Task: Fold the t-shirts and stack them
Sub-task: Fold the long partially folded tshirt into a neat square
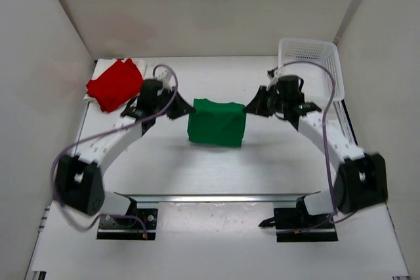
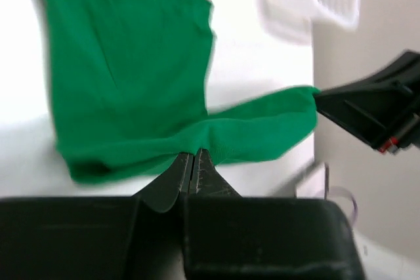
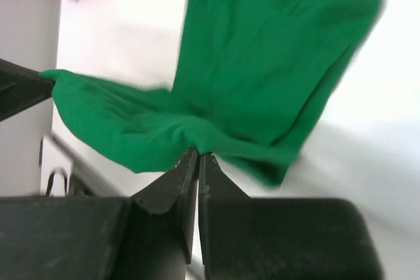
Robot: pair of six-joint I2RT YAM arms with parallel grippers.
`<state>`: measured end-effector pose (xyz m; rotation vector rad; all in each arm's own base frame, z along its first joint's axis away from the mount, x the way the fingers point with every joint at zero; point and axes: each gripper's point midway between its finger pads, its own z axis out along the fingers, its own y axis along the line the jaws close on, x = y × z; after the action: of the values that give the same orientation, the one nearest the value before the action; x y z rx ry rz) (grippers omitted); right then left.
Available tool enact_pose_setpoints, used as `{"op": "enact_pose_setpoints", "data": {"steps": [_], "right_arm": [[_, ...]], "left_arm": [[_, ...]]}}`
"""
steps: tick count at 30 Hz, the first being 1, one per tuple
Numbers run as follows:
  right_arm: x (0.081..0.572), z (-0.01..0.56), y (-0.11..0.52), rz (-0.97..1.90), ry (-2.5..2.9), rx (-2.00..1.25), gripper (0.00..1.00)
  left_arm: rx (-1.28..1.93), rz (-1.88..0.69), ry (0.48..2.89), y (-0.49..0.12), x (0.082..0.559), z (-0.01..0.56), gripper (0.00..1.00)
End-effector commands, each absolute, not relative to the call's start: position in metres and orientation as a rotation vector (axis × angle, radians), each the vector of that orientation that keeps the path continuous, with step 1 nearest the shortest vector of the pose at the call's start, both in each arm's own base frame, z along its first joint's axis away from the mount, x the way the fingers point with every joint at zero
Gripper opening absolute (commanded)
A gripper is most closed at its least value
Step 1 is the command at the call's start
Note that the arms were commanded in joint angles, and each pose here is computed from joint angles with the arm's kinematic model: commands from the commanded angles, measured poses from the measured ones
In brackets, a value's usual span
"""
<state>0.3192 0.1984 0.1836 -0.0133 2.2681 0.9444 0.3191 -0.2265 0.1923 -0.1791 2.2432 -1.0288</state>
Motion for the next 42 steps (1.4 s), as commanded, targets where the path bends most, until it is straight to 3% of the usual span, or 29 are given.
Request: {"op": "enact_pose_setpoints", "data": {"steps": [1, 6, 9, 12, 14, 15, 17, 19, 20, 23, 24, 30, 33, 38, 42], "right_arm": [[0.371, 0.177, 0.195, 0.954, 2.277, -0.025, 0.0], [0.443, 0.14, 0.185, 0.923, 2.363, 0.059, 0.01], [0.476, 0.13, 0.18, 0.91, 2.374, 0.092, 0.01], [0.491, 0.129, 0.182, 0.872, 2.398, 0.069, 0.25], [0.495, 0.14, 0.178, 0.854, 2.364, 0.059, 0.35], [0.492, 0.14, 0.175, 0.814, 2.365, 0.057, 0.37], [0.485, 0.152, 0.174, 0.792, 2.331, 0.044, 0.43], [0.461, 0.145, 0.182, 0.806, 2.318, 0.041, 0.33], [0.455, 0.156, 0.19, 0.838, 2.278, 0.007, 0.23], [0.404, 0.1, 0.209, 0.892, 2.383, 0.0, 0.02], [0.397, 0.096, 0.216, 0.908, 2.384, -0.014, 0.0], [0.356, 0.022, 0.212, 0.913, 2.524, 0.024, 0.0], [0.334, 0.01, 0.209, 0.917, 2.558, 0.023, 0.0], [0.309, 0.034, 0.21, 0.95, 2.5, -0.03, 0.01], [0.303, 0.079, 0.207, 1.004, 2.366, -0.093, 0.27]], "left_arm": [[-0.228, -0.98, 2.219, -0.229, 0.385, 0.184, 0.0], [-0.35, -0.903, 2.319, -0.233, 0.471, 0.13, 0.01], [-0.442, -0.866, 2.332, -0.223, 0.496, 0.108, 0.09], [-0.508, -0.942, 2.274, -0.213, 0.505, 0.111, 0.42], [-0.51, -0.929, 2.208, -0.205, 0.504, 0.128, 0.55], [-0.519, -0.908, 2.176, -0.197, 0.5, 0.139, 0.57], [-0.503, -0.909, 2.101, -0.194, 0.494, 0.158, 0.55], [-0.426, -0.942, 2.12, -0.214, 0.47, 0.162, 0.52], [-0.365, -0.972, 2.133, -0.232, 0.46, 0.164, 0.51], [-0.27, -1.027, 2.227, -0.265, 0.419, 0.129, 0.51], [-0.266, -1.018, 2.241, -0.266, 0.414, 0.118, 0.5], [-0.358, -1.02, 2.451, -0.25, 0.342, 0.017, 0.4], [-0.336, -1.015, 2.478, -0.245, 0.314, 0.007, 0.4], [-0.254, -1.109, 2.404, -0.247, 0.285, 0.044, 0.41], [-0.226, -1.042, 2.306, -0.227, 0.289, 0.084, 0.55]]}}
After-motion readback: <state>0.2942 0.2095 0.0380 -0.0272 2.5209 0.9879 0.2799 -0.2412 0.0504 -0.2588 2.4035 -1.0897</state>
